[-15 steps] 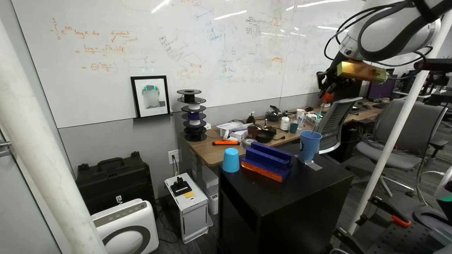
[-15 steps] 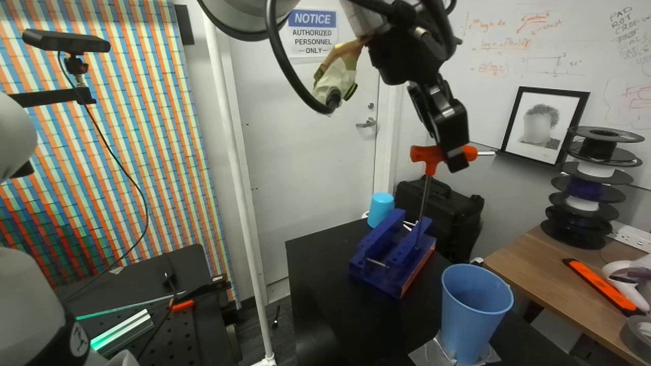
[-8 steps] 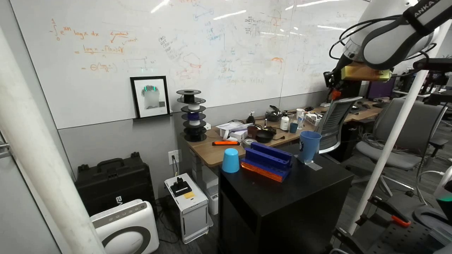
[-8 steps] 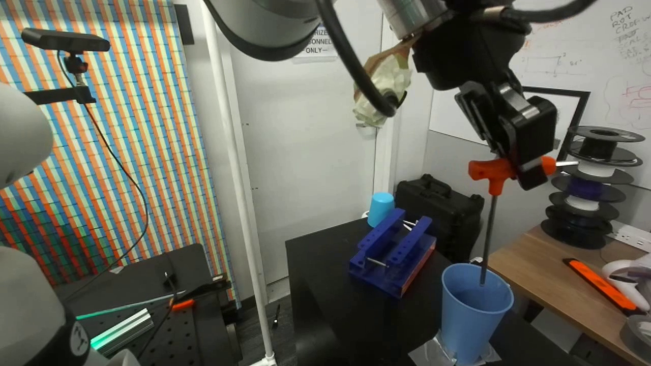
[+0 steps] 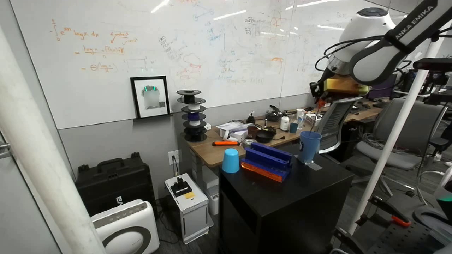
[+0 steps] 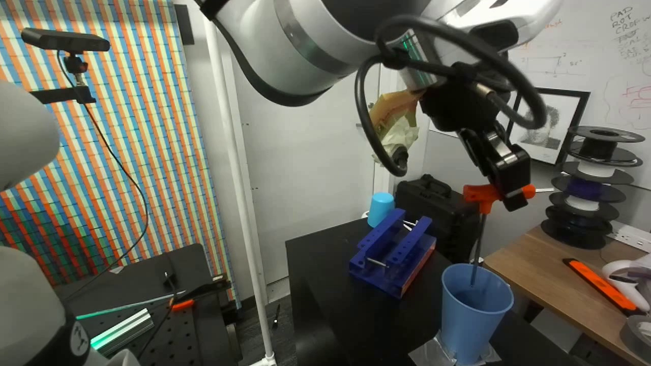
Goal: Remove the wrench from the toolbox and place it in the blue cup on the right
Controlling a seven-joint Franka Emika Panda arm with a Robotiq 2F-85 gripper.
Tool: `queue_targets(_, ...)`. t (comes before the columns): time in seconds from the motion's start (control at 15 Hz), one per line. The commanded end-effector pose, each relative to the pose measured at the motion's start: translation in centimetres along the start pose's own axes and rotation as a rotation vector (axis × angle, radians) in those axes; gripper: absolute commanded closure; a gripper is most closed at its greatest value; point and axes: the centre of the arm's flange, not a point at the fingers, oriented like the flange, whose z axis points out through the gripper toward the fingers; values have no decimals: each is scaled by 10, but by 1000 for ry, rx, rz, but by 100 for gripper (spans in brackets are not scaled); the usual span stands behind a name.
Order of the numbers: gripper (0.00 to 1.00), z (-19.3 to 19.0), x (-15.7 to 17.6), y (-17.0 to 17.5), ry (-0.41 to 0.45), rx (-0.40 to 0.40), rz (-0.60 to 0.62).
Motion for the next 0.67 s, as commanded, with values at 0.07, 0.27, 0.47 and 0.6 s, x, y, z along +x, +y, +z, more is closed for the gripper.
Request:
queue_targets(0.07, 89, 55, -24, -18, -79, 6, -10)
queue_targets(0.27, 89, 84, -47, -14, -148, -20, -28)
queue_targets(0.47, 53, 92, -50, -6, -185, -20, -28)
queue_targets(0.6, 40, 78, -38, -2, -182, 0, -18)
